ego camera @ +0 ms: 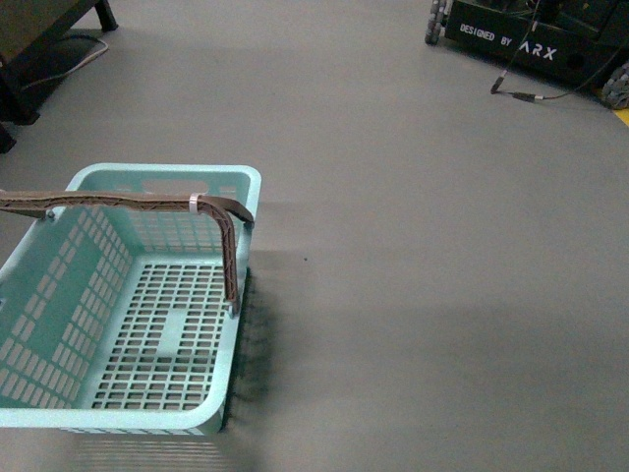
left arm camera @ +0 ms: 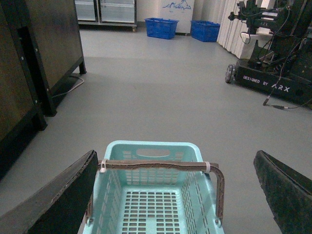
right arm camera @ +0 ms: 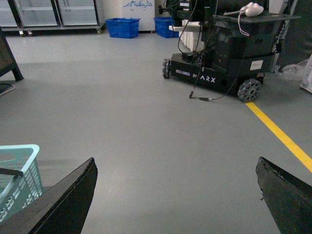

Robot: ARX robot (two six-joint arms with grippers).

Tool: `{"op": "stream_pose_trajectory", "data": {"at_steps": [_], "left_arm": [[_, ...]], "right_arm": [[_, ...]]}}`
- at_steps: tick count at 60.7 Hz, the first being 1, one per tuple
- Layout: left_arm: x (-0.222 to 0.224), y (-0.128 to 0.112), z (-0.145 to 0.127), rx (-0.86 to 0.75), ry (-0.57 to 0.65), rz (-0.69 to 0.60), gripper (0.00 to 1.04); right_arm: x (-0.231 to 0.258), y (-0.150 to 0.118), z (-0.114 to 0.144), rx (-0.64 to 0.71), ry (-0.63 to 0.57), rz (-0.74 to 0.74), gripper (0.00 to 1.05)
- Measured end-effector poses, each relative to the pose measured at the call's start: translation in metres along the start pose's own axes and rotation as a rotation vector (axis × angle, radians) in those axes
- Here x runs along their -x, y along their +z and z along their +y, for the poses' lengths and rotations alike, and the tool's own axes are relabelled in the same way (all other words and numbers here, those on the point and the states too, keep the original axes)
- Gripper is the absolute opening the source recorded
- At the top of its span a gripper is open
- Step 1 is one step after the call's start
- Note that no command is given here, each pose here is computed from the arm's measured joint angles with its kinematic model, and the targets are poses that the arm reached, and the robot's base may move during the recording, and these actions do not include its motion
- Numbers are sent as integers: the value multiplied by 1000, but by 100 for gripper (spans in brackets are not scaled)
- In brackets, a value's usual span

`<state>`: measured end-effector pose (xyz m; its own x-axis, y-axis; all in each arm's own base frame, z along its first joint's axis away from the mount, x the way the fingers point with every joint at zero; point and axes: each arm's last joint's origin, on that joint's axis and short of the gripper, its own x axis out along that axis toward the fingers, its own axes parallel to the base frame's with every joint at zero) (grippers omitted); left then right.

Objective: Pick mango and avocado into basket

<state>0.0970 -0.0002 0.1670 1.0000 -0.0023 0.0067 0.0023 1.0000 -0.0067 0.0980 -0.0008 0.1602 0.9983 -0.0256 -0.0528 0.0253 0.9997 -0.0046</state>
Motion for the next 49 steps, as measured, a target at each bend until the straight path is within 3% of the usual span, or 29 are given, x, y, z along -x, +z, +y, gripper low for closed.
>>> {"op": "stream_pose_trajectory", "data": {"at_steps": [49], "left_arm": [[0,0,0,0,0,0,97]], "right_arm": [[0,0,0,0,0,0,97]]}}
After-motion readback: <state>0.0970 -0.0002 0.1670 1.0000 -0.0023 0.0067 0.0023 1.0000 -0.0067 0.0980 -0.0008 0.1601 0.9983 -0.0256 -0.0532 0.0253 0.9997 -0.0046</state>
